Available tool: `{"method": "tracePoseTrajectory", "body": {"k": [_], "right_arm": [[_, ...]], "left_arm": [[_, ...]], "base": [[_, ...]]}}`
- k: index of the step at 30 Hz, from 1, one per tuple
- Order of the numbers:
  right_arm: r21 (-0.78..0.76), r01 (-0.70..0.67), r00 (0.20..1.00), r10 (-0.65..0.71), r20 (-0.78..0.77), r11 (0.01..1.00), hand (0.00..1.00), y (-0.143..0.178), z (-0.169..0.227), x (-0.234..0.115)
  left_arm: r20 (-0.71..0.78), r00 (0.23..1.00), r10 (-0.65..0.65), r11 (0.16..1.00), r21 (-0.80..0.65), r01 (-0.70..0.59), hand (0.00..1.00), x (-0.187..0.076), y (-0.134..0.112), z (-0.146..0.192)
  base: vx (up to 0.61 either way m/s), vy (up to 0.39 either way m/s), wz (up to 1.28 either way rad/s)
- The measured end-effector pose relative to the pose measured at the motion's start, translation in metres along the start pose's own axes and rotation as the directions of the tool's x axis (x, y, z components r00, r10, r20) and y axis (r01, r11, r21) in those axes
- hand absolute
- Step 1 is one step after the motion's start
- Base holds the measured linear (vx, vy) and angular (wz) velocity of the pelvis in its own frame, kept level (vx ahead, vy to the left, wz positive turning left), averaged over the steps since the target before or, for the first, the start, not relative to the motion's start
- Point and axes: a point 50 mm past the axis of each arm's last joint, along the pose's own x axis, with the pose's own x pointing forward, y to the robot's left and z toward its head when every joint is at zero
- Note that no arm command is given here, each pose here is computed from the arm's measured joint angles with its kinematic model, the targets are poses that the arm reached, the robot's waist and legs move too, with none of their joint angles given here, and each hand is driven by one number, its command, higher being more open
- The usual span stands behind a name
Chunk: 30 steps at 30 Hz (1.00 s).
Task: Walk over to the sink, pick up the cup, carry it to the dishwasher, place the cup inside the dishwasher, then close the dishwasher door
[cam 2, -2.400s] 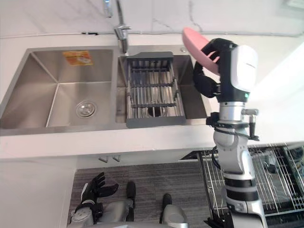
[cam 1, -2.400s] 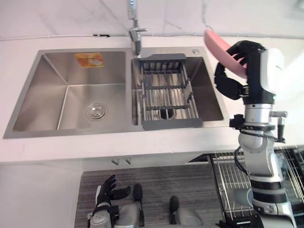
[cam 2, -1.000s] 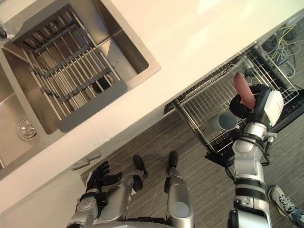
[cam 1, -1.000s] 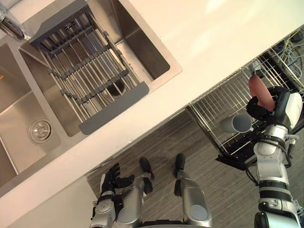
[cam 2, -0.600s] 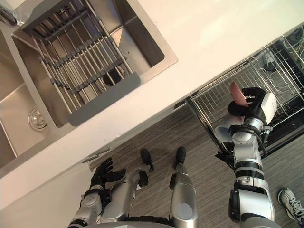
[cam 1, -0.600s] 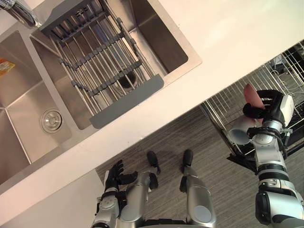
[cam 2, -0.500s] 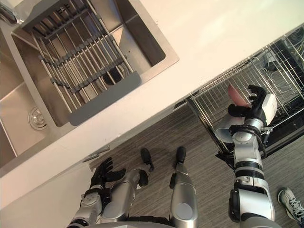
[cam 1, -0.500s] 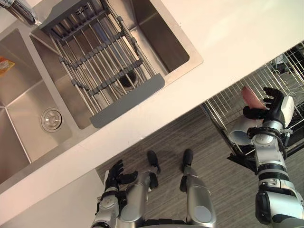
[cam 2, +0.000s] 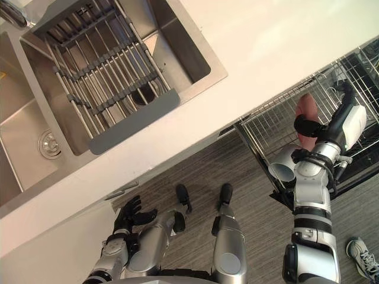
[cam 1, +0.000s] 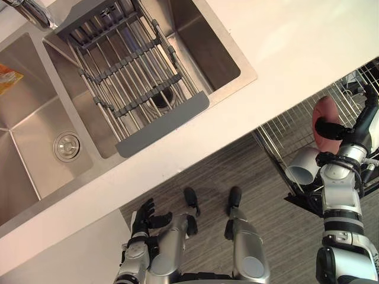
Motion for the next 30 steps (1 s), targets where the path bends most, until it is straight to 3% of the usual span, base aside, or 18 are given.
{"method": "tracePoseTrajectory", "body": {"k": [6, 13, 18, 25, 30], "right_arm": [[0.073, -0.078, 0.989, 0.086, -0.123, 0.994, 0.9, -0.014, -0.036, -0.031], [0.135, 0.172, 0.957, -0.133, -0.256, 0.976, 0.9, -0.061, -0.066, -0.059], [0.116, 0.375, 0.823, -0.273, -0.497, 0.92, 0.9, -0.083, -0.108, -0.116], [0.162, 0.455, 0.715, -0.251, -0.653, 0.876, 0.9, -0.077, -0.13, -0.147], [0.362, 0.515, 0.694, -0.13, -0.708, 0.777, 0.9, -0.056, -0.137, -0.143]], "left_arm": [[0.004, 1.0, 0.0, 1.0, 0.006, 0.0, 0.9, 0.001, 0.004, 0.003], [0.011, 1.0, 0.018, 1.0, -0.015, -0.018, 0.9, 0.002, 0.007, 0.006], [0.008, 1.0, 0.026, 0.999, -0.039, -0.026, 0.9, 0.001, 0.005, 0.006], [0.021, 1.0, 0.004, 0.997, -0.082, -0.002, 0.9, 0.003, -0.01, 0.013], [0.025, 1.0, -0.008, 0.996, -0.091, 0.01, 0.9, 0.005, -0.015, 0.016]], "base": [[0.0, 0.006, -0.01], [0.01, 0.014, -0.03], [0.06, 0.007, 0.0], [0.05, -0.01, -0.02], [0.04, -0.005, 0.03]]}}
